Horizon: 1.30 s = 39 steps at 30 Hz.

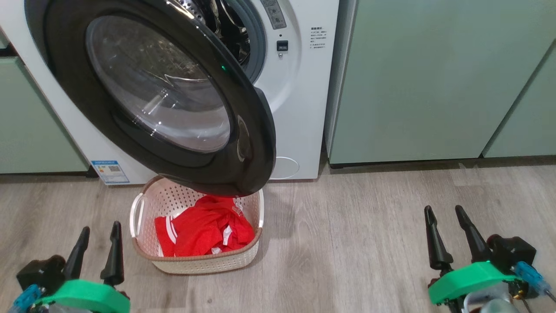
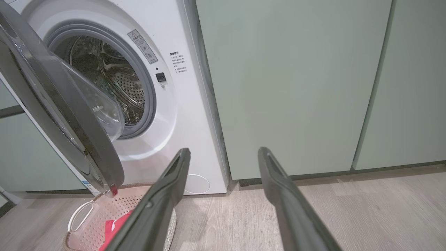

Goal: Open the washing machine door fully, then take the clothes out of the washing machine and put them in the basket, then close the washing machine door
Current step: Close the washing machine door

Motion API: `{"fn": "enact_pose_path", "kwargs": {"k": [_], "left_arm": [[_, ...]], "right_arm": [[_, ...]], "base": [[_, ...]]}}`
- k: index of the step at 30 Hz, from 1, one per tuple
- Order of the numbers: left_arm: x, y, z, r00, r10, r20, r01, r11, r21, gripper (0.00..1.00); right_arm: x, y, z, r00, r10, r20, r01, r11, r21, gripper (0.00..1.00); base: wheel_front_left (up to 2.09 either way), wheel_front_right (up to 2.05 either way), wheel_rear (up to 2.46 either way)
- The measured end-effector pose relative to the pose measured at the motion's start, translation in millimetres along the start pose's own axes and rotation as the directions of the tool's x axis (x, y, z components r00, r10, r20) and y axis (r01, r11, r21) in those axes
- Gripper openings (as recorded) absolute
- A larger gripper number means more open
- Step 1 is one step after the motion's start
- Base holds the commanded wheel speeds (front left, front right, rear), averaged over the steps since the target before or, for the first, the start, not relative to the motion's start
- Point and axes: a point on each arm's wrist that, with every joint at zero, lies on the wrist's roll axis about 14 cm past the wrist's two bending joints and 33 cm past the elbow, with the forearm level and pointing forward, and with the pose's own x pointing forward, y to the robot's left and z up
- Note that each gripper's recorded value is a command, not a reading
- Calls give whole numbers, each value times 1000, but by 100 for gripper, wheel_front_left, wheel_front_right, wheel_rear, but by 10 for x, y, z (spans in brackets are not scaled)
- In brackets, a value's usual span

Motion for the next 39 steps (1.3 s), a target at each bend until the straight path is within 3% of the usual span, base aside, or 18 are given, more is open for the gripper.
{"fn": "enact_pose_path", "kwargs": {"k": [11,12,13,14,15,21,28,34,39], "left_arm": [[-6,65,-30,1000,18,-11,-18,999,26,100],[-6,65,-30,1000,18,-11,-18,999,26,100],[-7,69,-32,1000,20,-12,-19,999,26,100],[-9,76,-34,1000,22,-12,-21,999,26,100],[-13,84,-34,1000,24,-12,-24,999,27,100],[-83,147,-63,999,45,-20,-44,998,41,100],[-217,269,-99,995,96,-24,-95,995,29,100],[-377,378,-142,989,148,-30,-147,989,15,100],[-481,441,-124,982,185,-18,-185,983,-2,100]], "right_arm": [[2,3,-17,1000,-2,-4,2,1000,5,100],[2,3,-17,1000,-2,-4,2,1000,5,66],[7,-5,-2,1000,-5,1,5,1000,5,49],[20,-19,53,1000,-9,18,9,1000,6,16],[38,-42,128,999,-15,42,15,1000,6,0],[188,-41,464,990,-10,144,10,1000,6,0],[608,649,1101,929,194,316,-198,980,-18,0],[739,1529,1103,849,432,304,-441,896,-42,0],[750,2150,682,785,596,170,-599,800,-41,0]], "base": [[0,0,0],[0,0,0],[0,0,0],[0,0,0],[0,0,0],[0,0,0],[0,0,0],[0,0,0],[0,0,0]]}}
